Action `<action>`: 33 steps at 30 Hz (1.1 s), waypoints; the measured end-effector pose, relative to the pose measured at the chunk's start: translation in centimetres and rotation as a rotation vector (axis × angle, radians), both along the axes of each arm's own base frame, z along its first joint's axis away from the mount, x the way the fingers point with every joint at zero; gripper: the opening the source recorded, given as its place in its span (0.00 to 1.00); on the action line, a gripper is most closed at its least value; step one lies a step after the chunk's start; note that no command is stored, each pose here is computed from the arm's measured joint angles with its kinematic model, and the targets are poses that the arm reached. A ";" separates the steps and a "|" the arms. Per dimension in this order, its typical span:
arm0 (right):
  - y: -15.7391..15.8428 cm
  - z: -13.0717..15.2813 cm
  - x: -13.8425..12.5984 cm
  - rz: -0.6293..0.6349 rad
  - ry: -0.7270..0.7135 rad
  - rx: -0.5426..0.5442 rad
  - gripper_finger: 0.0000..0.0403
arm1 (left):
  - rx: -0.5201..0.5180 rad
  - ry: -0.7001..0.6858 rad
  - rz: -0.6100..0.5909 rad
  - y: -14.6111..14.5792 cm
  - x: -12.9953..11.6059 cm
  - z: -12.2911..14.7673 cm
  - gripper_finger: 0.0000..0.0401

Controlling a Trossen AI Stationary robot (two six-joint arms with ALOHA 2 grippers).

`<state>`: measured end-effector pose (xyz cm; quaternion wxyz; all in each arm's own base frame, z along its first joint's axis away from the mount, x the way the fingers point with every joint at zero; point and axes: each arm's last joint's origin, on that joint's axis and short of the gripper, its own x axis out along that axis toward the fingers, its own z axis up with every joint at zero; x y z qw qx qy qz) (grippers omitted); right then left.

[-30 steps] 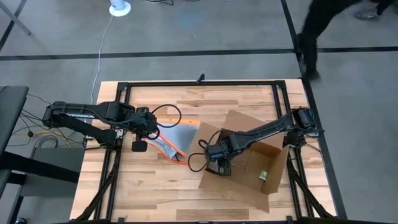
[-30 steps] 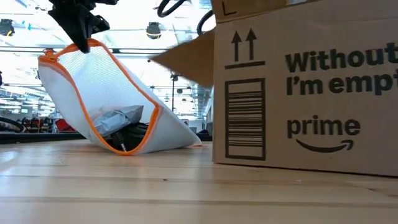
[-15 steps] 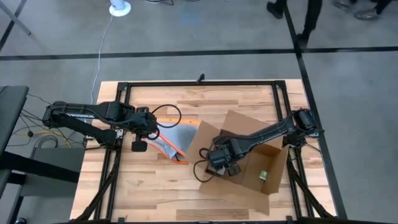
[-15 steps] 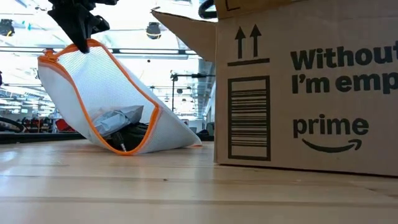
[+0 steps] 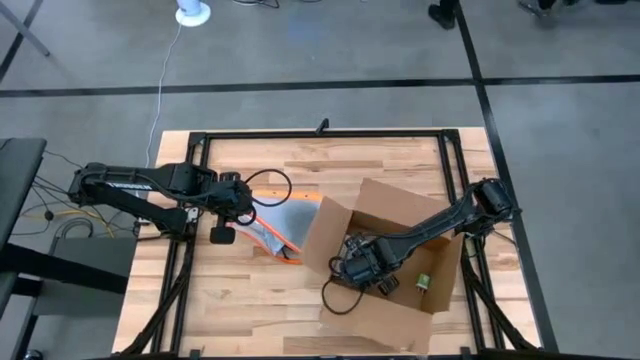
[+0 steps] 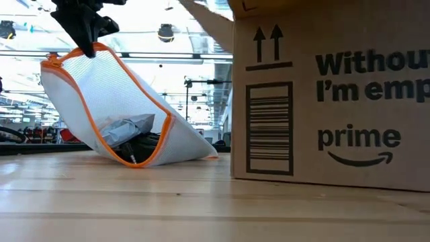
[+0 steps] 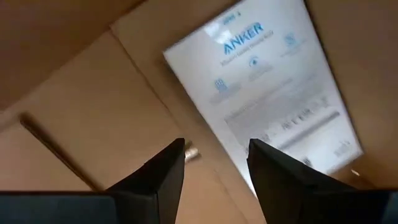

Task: Unpack boxes
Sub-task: Put the white box into the white zip bag

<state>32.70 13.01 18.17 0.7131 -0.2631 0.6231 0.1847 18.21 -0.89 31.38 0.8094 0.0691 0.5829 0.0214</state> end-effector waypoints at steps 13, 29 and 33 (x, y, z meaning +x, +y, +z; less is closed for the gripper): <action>-1.2 -3.8 -0.3 0.047 -0.111 -0.041 0.39 | 0.002 -0.031 -0.012 0.0 0.3 0.1 0.00; -2.3 -2.9 -0.2 -0.123 -0.084 -0.025 0.00 | 0.000 -0.049 -0.009 0.0 0.5 0.2 0.00; -2.4 -0.1 -0.1 -0.180 -0.096 -0.027 0.00 | 0.000 -0.049 -0.009 0.0 0.5 0.2 0.00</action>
